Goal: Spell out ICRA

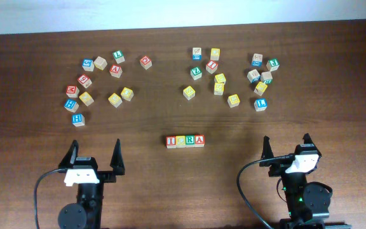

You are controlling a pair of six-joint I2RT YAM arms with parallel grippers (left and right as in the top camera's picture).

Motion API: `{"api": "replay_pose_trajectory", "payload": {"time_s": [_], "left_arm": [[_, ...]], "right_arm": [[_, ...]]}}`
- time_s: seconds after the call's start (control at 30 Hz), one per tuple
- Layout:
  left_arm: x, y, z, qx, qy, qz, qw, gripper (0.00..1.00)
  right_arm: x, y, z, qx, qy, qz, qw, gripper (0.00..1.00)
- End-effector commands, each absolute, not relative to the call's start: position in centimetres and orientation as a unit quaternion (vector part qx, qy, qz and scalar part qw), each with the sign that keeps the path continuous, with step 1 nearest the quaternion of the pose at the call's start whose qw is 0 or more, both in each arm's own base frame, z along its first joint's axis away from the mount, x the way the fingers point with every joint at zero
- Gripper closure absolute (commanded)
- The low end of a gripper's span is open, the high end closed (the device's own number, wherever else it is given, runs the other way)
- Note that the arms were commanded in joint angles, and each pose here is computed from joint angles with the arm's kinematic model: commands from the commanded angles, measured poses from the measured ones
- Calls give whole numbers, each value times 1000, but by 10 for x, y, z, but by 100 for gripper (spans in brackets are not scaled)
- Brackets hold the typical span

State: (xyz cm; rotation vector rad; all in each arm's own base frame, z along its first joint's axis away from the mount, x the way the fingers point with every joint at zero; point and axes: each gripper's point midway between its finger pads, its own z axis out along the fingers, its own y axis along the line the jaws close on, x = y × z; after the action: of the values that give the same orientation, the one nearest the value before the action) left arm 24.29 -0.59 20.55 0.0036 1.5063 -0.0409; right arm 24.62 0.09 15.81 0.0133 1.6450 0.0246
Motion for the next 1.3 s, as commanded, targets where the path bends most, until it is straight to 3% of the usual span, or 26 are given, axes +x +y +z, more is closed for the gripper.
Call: {"api": "replay_pose_trajectory", "payload": {"time_s": [0.0, 0.43, 0.6, 1.27], "left_arm": [[246, 1, 185, -18, 693, -9, 721, 1], [244, 29, 158, -89, 727, 17, 681, 1], [245, 24, 156, -40, 733, 44, 677, 1], [245, 21, 157, -35, 733, 39, 678, 1]], "right_arm": [[246, -3, 156, 14, 734, 6, 679, 2], [246, -3, 156, 14, 734, 6, 679, 2], [246, -3, 156, 14, 734, 6, 679, 2], [246, -3, 156, 14, 734, 6, 679, 2]]}}
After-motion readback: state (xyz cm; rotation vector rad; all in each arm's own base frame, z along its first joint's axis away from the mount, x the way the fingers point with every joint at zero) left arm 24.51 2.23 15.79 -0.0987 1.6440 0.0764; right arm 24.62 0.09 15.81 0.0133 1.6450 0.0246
